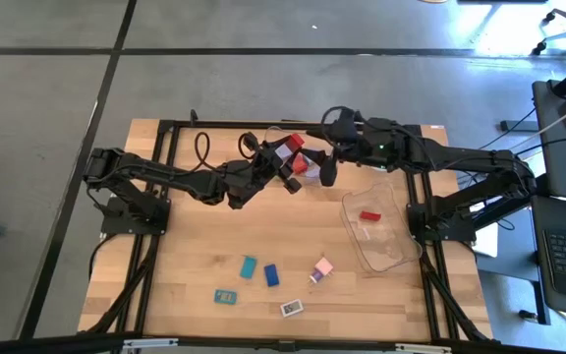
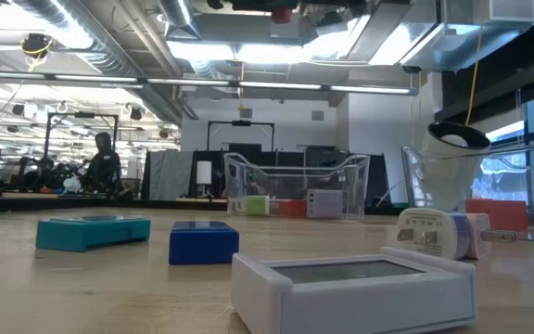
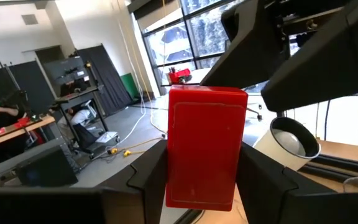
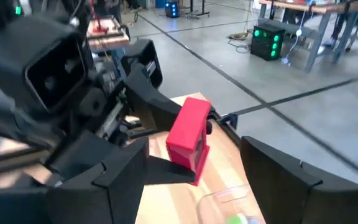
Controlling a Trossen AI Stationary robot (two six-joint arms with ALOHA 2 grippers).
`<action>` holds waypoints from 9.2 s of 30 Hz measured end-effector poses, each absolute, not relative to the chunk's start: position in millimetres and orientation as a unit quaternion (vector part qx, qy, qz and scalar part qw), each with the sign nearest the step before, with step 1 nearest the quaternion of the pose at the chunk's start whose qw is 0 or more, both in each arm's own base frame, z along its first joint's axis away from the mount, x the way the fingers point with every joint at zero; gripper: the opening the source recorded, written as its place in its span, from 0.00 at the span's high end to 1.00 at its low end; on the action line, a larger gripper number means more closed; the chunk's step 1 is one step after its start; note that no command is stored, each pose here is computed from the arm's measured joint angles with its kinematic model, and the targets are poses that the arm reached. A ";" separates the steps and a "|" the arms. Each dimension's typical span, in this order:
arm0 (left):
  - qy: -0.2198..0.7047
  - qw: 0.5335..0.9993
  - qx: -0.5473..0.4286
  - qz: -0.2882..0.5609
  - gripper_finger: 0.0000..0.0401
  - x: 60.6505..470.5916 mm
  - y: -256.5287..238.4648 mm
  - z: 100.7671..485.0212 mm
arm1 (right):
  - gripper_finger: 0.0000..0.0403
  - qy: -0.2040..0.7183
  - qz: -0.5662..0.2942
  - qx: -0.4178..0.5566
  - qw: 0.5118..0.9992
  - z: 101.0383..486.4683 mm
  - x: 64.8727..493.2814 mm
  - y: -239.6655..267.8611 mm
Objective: Pick & Place Office items
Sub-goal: Put the red digital clock into the bottom transparent bin, then put the bottom light blue digital clock into the bottom transparent bin
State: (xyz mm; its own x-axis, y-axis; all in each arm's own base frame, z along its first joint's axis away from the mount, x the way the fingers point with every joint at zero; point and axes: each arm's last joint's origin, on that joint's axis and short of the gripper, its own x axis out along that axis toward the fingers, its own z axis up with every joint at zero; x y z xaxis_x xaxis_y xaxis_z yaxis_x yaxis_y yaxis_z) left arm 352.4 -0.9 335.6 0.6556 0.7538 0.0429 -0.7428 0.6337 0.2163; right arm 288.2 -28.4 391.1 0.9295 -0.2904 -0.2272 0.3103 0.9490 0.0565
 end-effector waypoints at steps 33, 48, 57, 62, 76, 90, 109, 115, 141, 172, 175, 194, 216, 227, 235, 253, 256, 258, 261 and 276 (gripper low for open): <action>0.051 0.894 0.165 0.413 0.55 351.7 -8.2 336.0 | 0.86 0.107 -0.138 0.132 0.976 375.7 310.3 -28.8; 0.019 0.900 0.080 0.427 0.37 351.2 -8.3 334.7 | 0.86 0.145 -0.200 0.126 0.961 381.7 282.2 -41.9; 0.030 0.886 0.026 0.462 0.30 349.4 -6.9 324.8 | 0.86 0.242 -0.214 0.130 0.937 388.3 221.0 -39.5; 0.032 0.886 0.005 0.463 0.30 349.1 -6.9 321.1 | 0.86 0.359 -0.209 0.167 0.894 376.0 185.5 -29.9; 0.028 0.885 -0.002 0.465 0.30 349.1 -5.5 321.0 | 0.84 0.569 -0.192 0.230 0.766 289.7 161.3 9.6; 0.016 0.884 -0.027 0.466 0.30 349.1 -5.5 320.7 | 0.84 0.613 -0.129 0.280 0.728 207.0 158.5 28.2; 0.018 0.906 -0.058 0.420 0.30 350.8 -11.4 317.6 | 0.84 0.576 -0.163 0.280 0.750 172.4 157.0 25.4; 0.088 0.938 -0.132 0.309 0.30 351.0 -25.9 300.5 | 0.77 0.562 -0.160 0.283 0.760 173.1 160.1 25.6; 0.488 0.851 -0.186 -0.049 0.30 284.8 -158.8 247.4 | 0.38 0.576 -0.112 0.294 0.754 173.7 160.7 28.5; 0.573 0.818 -0.028 -0.037 0.30 269.9 -232.0 168.2 | 0.38 0.563 -0.099 0.294 0.766 175.4 164.3 29.1; 0.576 0.817 -0.023 -0.028 0.30 270.2 -229.3 167.8 | 0.38 0.563 -0.099 0.293 0.766 175.4 164.3 29.1; 0.622 0.781 -0.036 0.045 0.30 260.0 -223.3 144.0 | 0.38 0.564 -0.076 0.261 0.780 175.5 164.7 29.1; 0.586 0.804 -0.065 0.085 0.65 279.5 -234.4 147.6 | 0.38 0.524 -0.136 0.332 0.772 177.7 170.0 28.5; 0.471 0.874 0.032 0.116 0.65 311.7 -229.0 185.0 | 0.38 0.478 -0.122 0.417 0.764 184.0 180.7 31.9; 0.457 0.878 0.107 0.098 0.65 333.1 -212.9 201.7 | 0.38 0.399 -0.096 0.465 0.785 195.3 194.9 33.7; 0.378 0.891 -0.002 0.250 0.65 375.2 -115.0 236.8 | 0.38 0.183 -0.010 0.465 0.866 233.4 219.5 34.3; 0.343 0.904 -0.028 0.254 0.65 379.1 -102.9 252.2 | 0.38 0.182 -0.010 0.463 0.867 233.5 219.6 34.0; 0.319 0.913 -0.038 0.251 0.65 380.1 -98.3 263.2 | 0.38 0.181 -0.012 0.464 0.867 233.6 219.8 33.2; 0.277 0.926 -0.048 0.251 0.65 381.1 -92.1 280.1 | 0.38 0.176 -0.013 0.463 0.868 234.2 220.3 31.3; 0.176 0.935 -0.069 0.301 0.65 389.2 -68.5 305.4 | 0.38 0.022 0.064 0.306 0.950 280.5 229.3 30.3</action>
State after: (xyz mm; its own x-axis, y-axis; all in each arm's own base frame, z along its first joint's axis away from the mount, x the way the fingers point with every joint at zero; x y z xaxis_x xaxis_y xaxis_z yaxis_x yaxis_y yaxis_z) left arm 389.2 -68.5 305.4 0.7562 0.5389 -0.3712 -0.5874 0.8090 -0.0223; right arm 229.3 30.3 280.5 0.9908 0.1355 -0.0019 -0.1090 0.8049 0.5833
